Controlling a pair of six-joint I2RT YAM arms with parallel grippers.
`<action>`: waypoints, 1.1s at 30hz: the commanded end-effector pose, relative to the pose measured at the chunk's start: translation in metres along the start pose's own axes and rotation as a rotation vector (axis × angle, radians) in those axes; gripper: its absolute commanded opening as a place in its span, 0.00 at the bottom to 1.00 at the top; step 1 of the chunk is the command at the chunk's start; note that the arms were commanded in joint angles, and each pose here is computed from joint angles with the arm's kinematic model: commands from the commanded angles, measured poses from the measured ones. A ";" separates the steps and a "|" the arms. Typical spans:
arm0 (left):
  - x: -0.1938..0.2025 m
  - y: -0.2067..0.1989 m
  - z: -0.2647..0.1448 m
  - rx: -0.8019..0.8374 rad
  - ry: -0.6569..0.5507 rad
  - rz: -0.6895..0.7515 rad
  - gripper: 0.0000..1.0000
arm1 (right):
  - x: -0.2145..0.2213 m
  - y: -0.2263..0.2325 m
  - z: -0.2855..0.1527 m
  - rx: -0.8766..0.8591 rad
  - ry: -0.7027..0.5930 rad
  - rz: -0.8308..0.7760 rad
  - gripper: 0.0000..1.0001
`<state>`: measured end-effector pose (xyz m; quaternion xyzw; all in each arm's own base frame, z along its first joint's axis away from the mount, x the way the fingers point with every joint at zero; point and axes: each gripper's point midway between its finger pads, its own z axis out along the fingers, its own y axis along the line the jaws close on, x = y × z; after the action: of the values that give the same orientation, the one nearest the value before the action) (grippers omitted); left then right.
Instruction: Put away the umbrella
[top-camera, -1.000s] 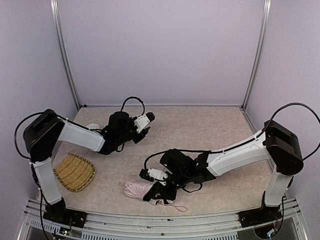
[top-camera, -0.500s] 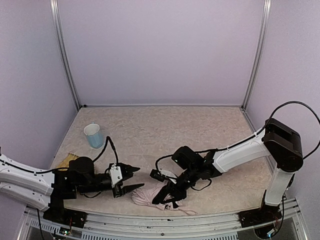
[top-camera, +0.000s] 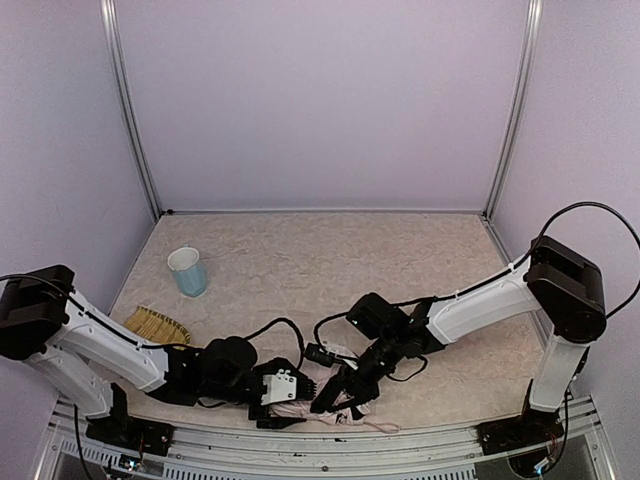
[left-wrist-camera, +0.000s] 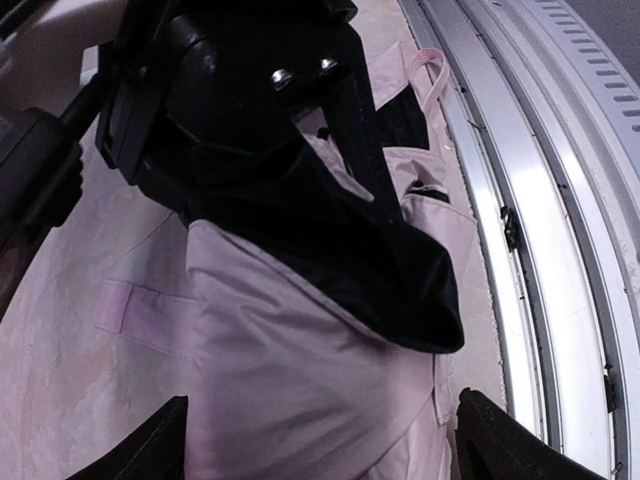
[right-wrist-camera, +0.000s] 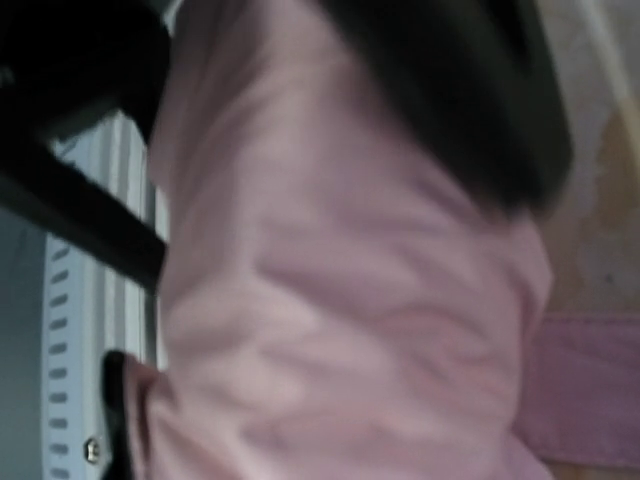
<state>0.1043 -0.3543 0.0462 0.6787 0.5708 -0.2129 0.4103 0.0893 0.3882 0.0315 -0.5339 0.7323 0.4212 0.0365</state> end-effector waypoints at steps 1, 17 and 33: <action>0.008 -0.012 0.012 0.082 0.030 0.017 0.84 | 0.099 -0.030 0.002 0.135 0.292 0.243 0.00; 0.049 -0.010 0.021 -0.045 0.249 0.200 0.16 | 0.013 -0.014 -0.042 0.244 0.008 0.127 0.70; 0.050 -0.018 0.023 -0.028 0.271 0.231 0.15 | -0.033 -0.082 -0.137 0.360 -0.237 0.439 0.70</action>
<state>0.1086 -0.3681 0.0243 0.7207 0.5375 -0.1061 0.4247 0.2106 0.3092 0.1093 -0.3183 0.8653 0.3539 0.1574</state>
